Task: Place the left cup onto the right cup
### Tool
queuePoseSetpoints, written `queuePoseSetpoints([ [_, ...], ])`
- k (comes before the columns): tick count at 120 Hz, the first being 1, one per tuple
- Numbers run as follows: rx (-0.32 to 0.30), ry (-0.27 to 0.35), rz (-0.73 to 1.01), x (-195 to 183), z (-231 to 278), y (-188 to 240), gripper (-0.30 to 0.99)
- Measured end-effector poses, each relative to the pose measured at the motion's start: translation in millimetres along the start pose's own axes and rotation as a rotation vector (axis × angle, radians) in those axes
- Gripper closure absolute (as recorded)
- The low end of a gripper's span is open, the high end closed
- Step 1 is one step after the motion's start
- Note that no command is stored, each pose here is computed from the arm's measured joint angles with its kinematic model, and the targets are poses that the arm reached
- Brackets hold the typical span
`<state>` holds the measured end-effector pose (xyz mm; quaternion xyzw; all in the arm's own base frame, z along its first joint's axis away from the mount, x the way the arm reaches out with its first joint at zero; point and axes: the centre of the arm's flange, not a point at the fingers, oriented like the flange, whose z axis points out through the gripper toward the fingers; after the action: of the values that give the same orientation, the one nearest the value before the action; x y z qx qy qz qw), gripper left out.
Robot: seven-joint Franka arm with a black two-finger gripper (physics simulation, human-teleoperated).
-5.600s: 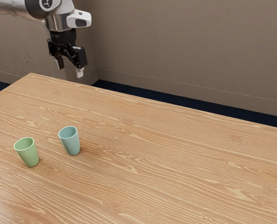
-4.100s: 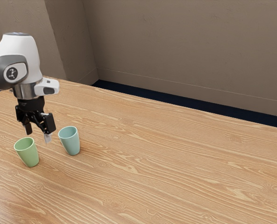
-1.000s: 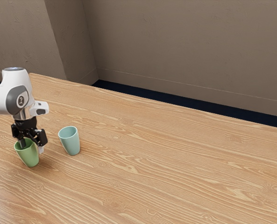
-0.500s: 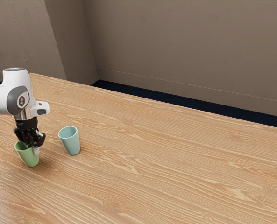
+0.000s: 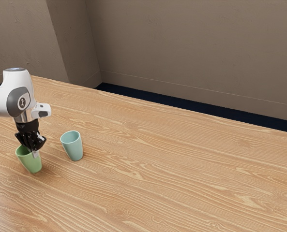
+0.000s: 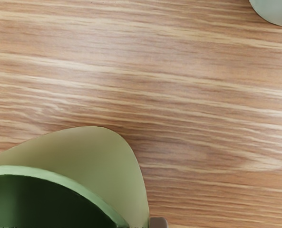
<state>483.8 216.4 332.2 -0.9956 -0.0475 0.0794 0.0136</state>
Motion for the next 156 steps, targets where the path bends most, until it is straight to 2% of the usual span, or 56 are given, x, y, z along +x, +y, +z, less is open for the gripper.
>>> queuePoseSetpoints([
  [62,0.037,0.076,0.013,33,-101,0,0.79],
  [94,0.042,0.132,0.051,52,-151,30,0.79],
  [125,0.061,0.129,0.087,87,-166,69,0.79],
  [156,0.044,0.102,0.113,104,-156,104,0.79],
])
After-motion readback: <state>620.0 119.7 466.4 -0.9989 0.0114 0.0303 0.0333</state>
